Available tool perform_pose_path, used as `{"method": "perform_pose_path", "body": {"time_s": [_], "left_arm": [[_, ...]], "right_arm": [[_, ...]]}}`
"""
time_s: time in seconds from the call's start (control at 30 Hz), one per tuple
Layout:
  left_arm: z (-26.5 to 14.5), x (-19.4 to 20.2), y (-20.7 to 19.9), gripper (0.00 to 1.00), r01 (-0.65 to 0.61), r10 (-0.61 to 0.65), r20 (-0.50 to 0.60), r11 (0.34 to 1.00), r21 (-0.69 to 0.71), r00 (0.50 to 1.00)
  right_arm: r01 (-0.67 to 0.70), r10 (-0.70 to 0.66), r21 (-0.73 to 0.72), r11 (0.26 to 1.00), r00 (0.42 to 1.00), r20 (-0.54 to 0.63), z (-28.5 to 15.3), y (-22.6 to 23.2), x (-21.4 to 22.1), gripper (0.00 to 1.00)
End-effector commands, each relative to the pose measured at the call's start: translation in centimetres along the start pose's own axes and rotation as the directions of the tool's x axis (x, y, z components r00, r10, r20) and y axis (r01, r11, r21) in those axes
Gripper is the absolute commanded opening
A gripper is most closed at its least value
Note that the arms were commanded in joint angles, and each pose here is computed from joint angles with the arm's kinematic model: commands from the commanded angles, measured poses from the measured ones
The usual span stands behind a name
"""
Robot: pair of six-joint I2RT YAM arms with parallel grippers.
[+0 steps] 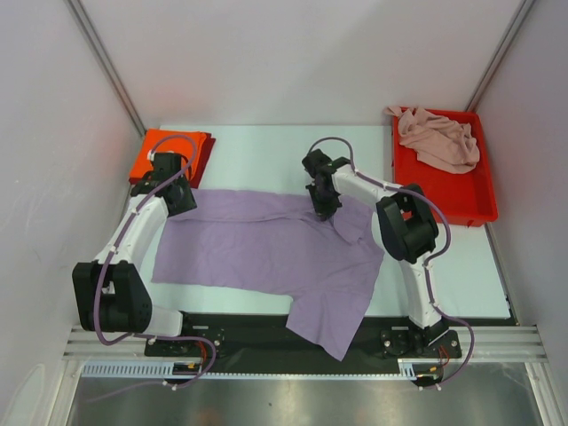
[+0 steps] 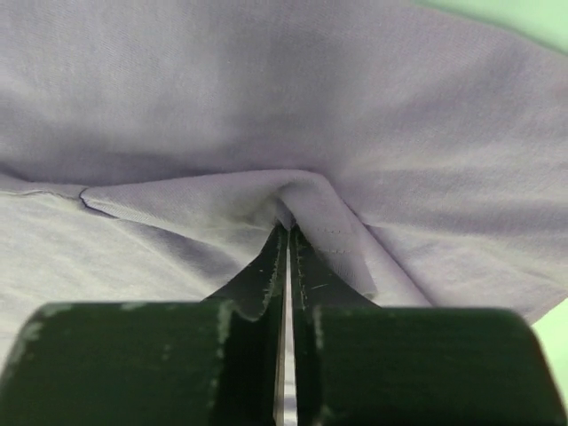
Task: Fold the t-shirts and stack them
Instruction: Fold the tshirt
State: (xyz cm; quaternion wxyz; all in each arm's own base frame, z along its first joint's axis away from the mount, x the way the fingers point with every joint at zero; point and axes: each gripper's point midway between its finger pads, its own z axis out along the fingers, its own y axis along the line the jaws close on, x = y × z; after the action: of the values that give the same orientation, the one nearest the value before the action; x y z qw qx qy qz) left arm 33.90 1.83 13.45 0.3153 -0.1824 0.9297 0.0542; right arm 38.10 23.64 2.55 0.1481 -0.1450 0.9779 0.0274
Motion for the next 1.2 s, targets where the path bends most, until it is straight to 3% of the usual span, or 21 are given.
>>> {"method": "perform_pose_path", "body": {"time_s": [0.0, 0.13, 0.47, 0.87, 0.97, 1.0, 1.1, 1.17], "left_arm": [[-0.8, -0.7, 0.4, 0.45, -0.004, 0.004, 0.036, 1.000, 0.004, 0.999], [-0.8, -0.5, 0.4, 0.45, 0.000, 0.000, 0.033, 1.000, 0.004, 0.999], [-1.5, -0.9, 0.5, 0.45, -0.001, 0.001, 0.049, 1.000, 0.003, 0.999], [-1.8, -0.4, 0.8, 0.45, -0.011, 0.011, 0.040, 1.000, 0.000, 0.999], [-1.7, -0.3, 0.9, 0.45, -0.018, 0.018, 0.036, 1.000, 0.000, 0.999], [-1.6, -0.1, 0.9, 0.45, -0.020, 0.020, 0.032, 1.000, 0.000, 0.999], [-1.4, 0.3, 0.7, 0.47, -0.027, 0.027, 0.022, 1.000, 0.010, 0.999], [-1.3, 0.5, 0.3, 0.47, -0.029, 0.029, 0.013, 0.999, 0.032, 1.000]], "right_arm": [[-0.012, 0.012, 0.002, 1.000, 0.998, 0.065, -1.5, -0.1, -2.1, 0.00], [-0.027, 0.028, -0.016, 1.000, 0.998, 0.050, -3.0, 0.0, -1.8, 0.00], [-0.169, 0.135, -0.304, 0.938, 0.982, -0.130, -9.3, 6.3, 2.9, 0.00], [-0.221, 0.113, -0.387, 0.895, 0.953, -0.282, -9.0, 12.5, 8.8, 0.00], [-0.199, 0.092, -0.381, 0.903, 0.956, -0.280, -8.6, 13.0, 9.2, 0.11], [-0.190, 0.088, -0.376, 0.907, 0.958, -0.273, -8.7, 12.9, 9.2, 0.27], [-0.147, 0.096, -0.346, 0.926, 0.982, -0.162, -10.4, 11.5, 7.1, 0.51], [-0.131, 0.108, -0.327, 0.936, 0.990, -0.086, -11.9, 10.3, 6.0, 0.55]]}}
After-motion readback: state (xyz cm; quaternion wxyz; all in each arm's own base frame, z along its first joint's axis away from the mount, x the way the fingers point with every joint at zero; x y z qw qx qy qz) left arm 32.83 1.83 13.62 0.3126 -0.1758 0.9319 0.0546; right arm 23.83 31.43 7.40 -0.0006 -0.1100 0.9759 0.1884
